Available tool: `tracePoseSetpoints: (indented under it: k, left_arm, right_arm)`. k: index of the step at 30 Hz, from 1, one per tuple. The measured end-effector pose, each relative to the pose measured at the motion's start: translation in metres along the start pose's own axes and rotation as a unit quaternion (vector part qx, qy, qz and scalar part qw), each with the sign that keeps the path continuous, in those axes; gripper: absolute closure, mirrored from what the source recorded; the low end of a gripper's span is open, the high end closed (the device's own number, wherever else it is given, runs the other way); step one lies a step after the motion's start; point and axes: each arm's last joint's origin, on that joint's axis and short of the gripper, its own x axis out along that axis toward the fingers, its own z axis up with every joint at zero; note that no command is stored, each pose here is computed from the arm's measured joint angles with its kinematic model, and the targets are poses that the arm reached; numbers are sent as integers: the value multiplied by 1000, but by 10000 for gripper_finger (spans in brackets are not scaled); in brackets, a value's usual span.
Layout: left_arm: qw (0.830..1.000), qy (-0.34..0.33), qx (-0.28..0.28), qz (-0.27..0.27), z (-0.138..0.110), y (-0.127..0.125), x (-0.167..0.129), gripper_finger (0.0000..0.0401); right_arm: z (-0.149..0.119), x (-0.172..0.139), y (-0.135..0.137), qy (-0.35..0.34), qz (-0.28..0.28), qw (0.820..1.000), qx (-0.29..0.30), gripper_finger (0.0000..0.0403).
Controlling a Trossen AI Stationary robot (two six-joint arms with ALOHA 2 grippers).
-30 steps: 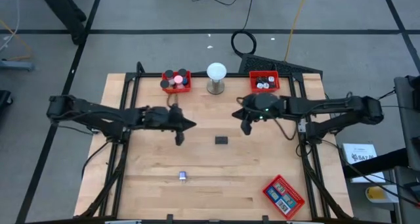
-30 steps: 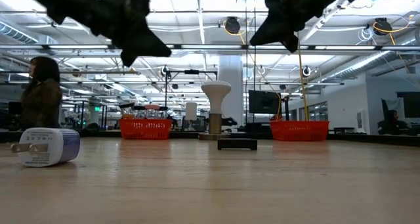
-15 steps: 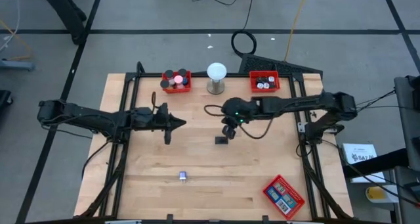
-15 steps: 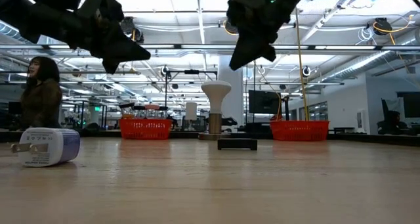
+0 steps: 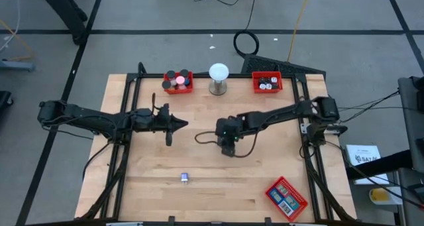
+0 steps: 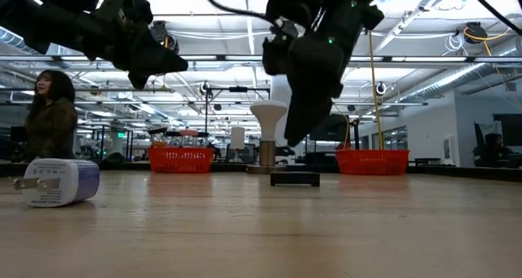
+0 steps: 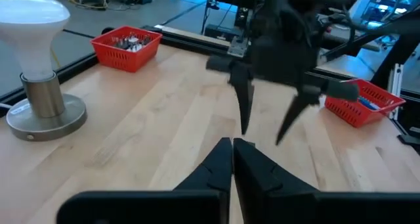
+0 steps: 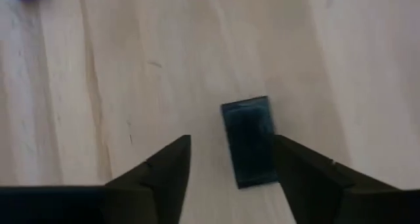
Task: Pick & Place Office items
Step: Put the black digital clock into the bottom right red bin
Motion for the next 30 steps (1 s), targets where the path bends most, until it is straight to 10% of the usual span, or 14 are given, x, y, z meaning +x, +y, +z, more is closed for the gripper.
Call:
tracePoseSetpoints:
  k: [10,30]
  left_arm:
    - [1000,3,13,0,-1,0,0,398]
    - [1000,4,14,-1,-1,0,0,391]
  right_arm:
    - [-5,35,-6,17,-56,998,-37,157]
    - [-13,45,-7,57,-42,997,25,253]
